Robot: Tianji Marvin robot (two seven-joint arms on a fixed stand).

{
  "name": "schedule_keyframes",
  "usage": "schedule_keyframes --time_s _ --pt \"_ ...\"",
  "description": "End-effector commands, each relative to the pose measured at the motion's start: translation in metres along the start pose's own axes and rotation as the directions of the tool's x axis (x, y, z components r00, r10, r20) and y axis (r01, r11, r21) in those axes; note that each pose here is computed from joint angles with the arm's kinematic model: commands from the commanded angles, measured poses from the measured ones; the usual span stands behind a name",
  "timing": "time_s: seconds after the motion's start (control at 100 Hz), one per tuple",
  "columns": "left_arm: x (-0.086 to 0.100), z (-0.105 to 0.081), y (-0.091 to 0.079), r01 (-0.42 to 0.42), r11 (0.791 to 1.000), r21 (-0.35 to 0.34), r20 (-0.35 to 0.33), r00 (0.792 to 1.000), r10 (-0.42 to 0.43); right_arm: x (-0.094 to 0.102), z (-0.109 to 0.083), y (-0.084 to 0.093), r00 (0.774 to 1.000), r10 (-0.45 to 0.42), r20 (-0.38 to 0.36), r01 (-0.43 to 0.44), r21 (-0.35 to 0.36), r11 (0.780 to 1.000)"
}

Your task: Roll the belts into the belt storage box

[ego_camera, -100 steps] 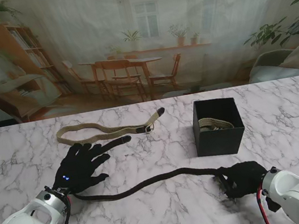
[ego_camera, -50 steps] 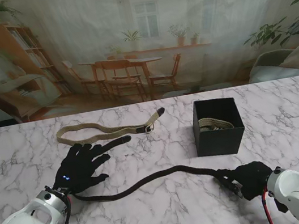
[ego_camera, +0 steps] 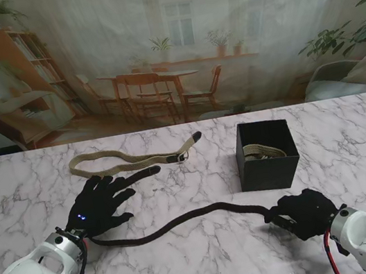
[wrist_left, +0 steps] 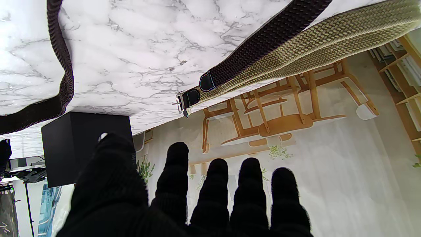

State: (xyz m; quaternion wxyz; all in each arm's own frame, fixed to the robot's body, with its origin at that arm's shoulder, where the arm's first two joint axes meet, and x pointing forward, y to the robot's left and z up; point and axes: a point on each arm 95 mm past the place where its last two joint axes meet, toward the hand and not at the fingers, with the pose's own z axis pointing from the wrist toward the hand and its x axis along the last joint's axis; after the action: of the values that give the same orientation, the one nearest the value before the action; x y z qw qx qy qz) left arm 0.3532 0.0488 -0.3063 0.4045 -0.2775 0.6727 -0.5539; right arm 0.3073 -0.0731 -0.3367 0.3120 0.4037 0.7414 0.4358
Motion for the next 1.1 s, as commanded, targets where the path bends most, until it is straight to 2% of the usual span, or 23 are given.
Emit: schedule_keyframes --time_s 0.0,0.25,0.38,0.76,0.89,1.09 --pt "0.001 0.001 0.002 0.005 1.000 -0.014 -0.005 1.000 -0.005 -0.001 -0.002 0.000 1.000 -0.026 0.000 0.026 0.004 1.000" --pt "0.002 0.002 0.002 0.006 1.000 -0.015 -0.009 1.000 -0.006 -0.014 0.000 0.000 0.984 -0.177 0.025 0.178 -0.020 0.984" --pt "0.002 0.002 0.003 0.006 1.000 -0.013 -0.010 1.000 -0.006 -0.019 0.006 -0.006 0.978 -0.207 0.035 0.208 -0.007 0.978" --pt "0.003 0.004 0.003 0.005 1.000 -0.015 -0.015 1.000 -0.005 -0.017 0.017 -0.016 0.985 -0.171 0.003 0.171 0.030 0.985" --pt "0.003 0.004 0.003 0.005 1.000 -0.015 -0.014 1.000 -0.005 -0.016 0.022 -0.018 0.993 -0.114 -0.009 0.114 0.044 0.992" --pt "0.003 0.004 0.003 0.006 1.000 -0.014 -0.015 1.000 -0.006 -0.014 0.029 -0.021 0.997 -0.075 -0.024 0.075 0.032 0.997"
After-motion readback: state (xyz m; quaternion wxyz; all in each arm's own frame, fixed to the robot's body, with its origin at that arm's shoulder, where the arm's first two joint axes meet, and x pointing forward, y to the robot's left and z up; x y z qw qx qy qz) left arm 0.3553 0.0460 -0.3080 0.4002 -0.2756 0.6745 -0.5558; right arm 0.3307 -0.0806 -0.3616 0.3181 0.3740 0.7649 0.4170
